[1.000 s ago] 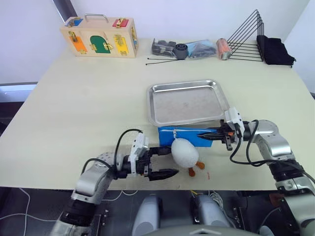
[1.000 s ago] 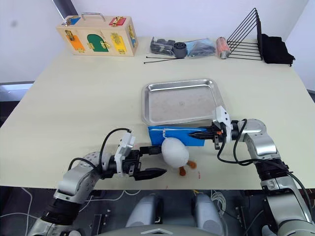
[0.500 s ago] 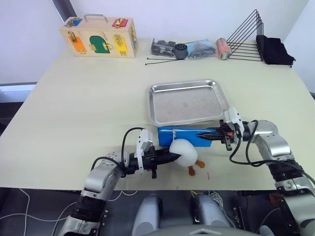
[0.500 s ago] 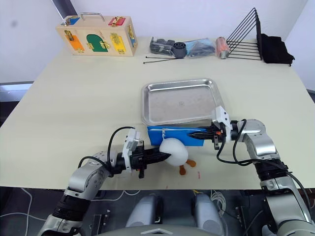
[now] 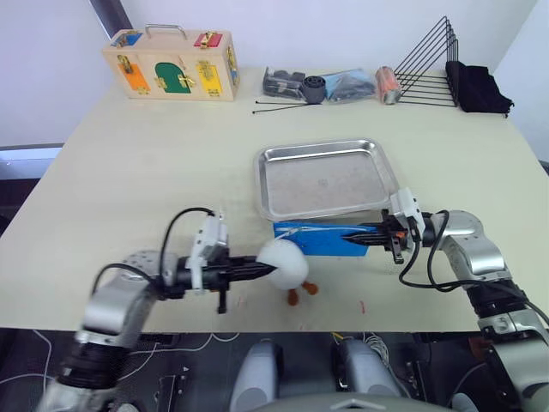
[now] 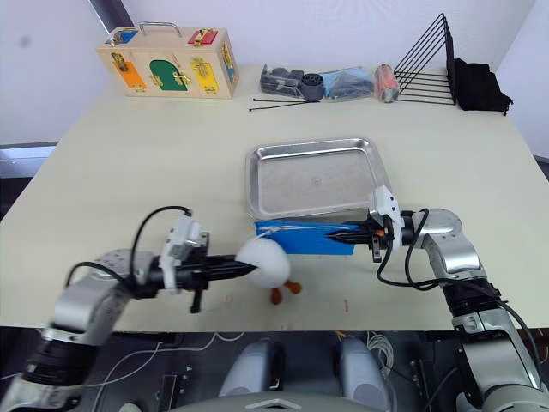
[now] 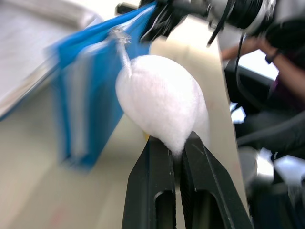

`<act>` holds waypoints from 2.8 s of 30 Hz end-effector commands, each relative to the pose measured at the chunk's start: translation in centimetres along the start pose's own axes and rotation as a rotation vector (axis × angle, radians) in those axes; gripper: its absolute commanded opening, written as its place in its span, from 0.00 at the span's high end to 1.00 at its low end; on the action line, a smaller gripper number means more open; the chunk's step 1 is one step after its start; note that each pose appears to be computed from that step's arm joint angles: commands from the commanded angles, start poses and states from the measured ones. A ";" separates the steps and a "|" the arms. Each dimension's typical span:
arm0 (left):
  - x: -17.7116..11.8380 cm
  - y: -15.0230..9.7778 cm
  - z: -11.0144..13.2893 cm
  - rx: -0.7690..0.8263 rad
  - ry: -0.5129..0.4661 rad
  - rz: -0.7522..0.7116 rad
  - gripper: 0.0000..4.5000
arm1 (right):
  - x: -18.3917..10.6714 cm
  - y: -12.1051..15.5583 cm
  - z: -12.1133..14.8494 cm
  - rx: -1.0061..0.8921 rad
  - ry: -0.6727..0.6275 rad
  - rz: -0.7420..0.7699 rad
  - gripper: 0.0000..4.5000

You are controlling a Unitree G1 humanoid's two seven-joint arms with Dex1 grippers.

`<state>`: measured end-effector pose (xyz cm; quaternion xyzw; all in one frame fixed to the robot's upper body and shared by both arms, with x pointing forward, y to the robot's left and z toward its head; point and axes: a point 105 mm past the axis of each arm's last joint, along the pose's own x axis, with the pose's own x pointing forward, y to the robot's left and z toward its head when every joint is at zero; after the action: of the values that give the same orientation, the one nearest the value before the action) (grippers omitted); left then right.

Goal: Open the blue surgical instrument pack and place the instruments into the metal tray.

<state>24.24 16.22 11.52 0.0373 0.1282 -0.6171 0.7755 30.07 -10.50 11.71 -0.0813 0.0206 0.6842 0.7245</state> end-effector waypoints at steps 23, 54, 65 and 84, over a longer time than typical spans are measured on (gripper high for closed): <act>-4.4 2.8 -6.0 -0.024 0.362 0.080 0.99 | 0.0 0.1 1.5 -0.032 -0.095 0.002 1.00; -8.1 4.3 -2.5 0.125 0.479 0.111 0.99 | 0.3 0.4 6.0 0.021 -0.308 0.001 1.00; -8.6 5.8 -0.3 0.274 0.591 0.144 0.01 | 0.7 0.6 5.8 -0.043 -0.270 0.006 1.00; -3.7 5.2 6.5 0.320 0.066 0.113 0.01 | 0.6 1.2 4.4 -0.042 -0.208 0.044 1.00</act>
<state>29.39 20.31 16.63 0.1764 0.0878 -0.5809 0.7898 28.70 -9.16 15.11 -0.0153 -0.0495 0.7017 0.7106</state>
